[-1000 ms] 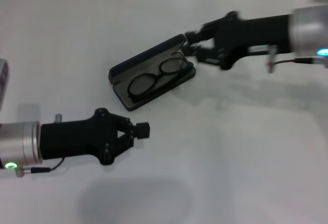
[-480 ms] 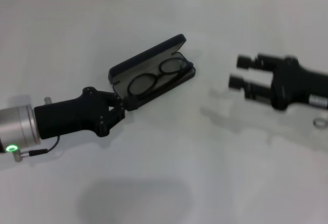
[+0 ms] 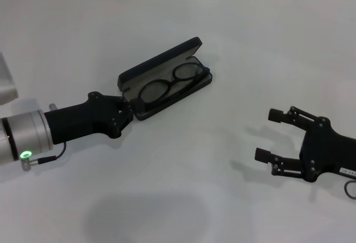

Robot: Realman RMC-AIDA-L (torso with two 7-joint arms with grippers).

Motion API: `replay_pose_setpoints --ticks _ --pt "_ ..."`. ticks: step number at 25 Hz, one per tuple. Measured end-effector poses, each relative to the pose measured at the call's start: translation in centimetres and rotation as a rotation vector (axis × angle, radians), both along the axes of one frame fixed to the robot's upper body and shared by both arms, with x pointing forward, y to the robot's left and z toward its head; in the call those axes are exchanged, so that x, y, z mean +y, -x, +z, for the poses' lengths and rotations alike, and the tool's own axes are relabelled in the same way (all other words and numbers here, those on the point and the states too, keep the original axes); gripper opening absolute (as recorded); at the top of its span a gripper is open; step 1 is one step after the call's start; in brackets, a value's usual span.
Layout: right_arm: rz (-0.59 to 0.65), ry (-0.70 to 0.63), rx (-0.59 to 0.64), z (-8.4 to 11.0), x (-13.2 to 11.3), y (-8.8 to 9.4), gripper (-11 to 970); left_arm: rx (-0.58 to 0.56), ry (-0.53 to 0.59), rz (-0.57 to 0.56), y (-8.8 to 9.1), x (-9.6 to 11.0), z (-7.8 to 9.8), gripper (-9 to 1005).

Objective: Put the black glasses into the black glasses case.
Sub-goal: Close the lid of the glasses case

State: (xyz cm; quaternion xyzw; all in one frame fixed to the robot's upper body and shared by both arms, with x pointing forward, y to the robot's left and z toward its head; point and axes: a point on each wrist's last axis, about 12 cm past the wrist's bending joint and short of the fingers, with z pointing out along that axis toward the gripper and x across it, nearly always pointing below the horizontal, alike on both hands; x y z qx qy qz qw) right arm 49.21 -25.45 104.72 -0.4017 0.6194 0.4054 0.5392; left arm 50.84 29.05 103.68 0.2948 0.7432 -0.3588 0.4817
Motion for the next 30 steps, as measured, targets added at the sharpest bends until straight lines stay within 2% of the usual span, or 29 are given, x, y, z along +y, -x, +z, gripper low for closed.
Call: replay_pose_setpoints --ticks 8,20,30 --pt "-0.044 0.051 0.001 -0.9 -0.5 0.1 884 -0.001 -0.059 0.054 -1.3 -0.7 -0.6 15" --pt "-0.037 0.049 0.002 -0.9 -0.4 0.2 884 0.009 -0.147 0.175 -2.7 -0.4 -1.3 16" --pt "-0.028 0.038 0.003 -0.8 -0.4 0.3 884 -0.021 -0.181 0.209 -3.7 -0.2 -1.0 16"
